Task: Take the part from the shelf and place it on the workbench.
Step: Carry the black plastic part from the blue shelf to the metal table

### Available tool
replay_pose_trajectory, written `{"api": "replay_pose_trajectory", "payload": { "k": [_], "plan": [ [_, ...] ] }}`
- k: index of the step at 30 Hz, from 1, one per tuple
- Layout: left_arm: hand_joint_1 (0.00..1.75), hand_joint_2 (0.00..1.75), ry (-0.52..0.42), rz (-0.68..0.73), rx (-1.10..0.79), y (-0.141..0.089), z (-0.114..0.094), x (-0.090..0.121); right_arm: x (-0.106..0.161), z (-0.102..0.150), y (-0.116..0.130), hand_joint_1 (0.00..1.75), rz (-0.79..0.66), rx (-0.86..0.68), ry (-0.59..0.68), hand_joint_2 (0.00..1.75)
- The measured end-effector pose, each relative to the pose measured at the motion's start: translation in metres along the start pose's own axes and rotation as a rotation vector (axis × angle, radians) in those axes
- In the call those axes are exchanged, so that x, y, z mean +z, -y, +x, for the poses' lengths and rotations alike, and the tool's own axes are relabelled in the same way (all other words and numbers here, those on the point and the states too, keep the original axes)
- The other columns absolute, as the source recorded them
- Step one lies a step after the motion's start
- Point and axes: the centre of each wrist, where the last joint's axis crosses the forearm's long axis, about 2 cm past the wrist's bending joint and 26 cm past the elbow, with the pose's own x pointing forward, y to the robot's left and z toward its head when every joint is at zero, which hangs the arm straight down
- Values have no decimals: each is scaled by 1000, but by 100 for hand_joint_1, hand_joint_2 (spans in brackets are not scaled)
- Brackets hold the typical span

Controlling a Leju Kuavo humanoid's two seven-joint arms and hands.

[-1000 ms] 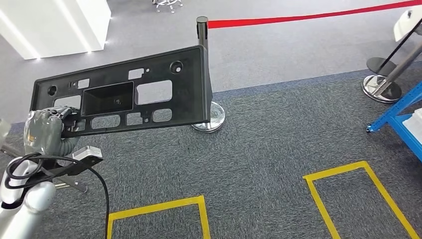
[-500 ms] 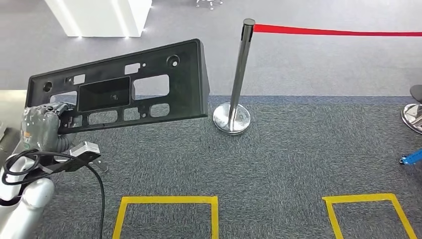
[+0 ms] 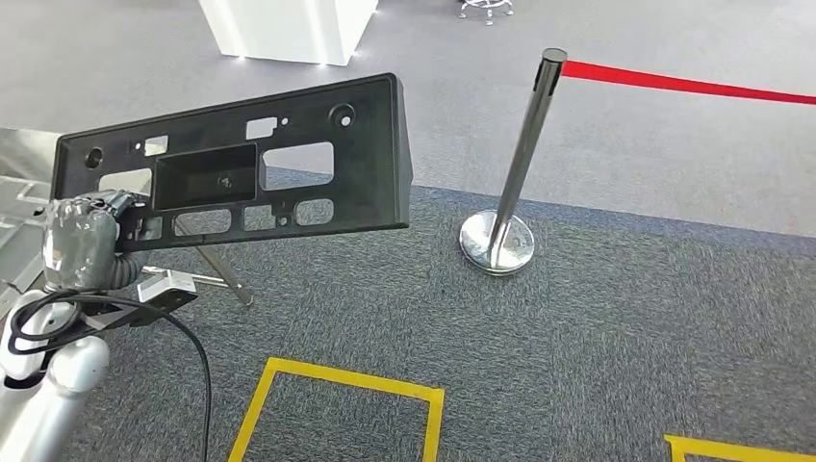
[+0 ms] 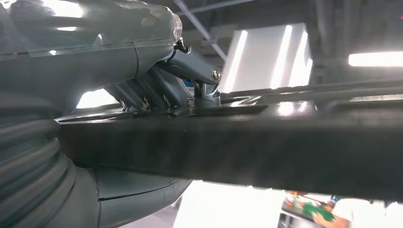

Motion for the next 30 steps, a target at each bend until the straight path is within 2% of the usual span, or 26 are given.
{"api": "replay_pose_trajectory", "payload": {
  "k": [16, 26, 30],
  "plan": [
    [175, 175, -9, 11, 29, 6, 5, -12, 0, 0, -6, 0, 15, 9, -6, 0],
    [175, 175, -43, -12, 17, 5, -2, 3, 0, 0, -3, 0, 10, 26, 0, 0],
    [175, 175, -41, -15, 8, 3, -5, 1, 0, 0, -2, 0, 7, 23, -4, 0]
  ]
}}
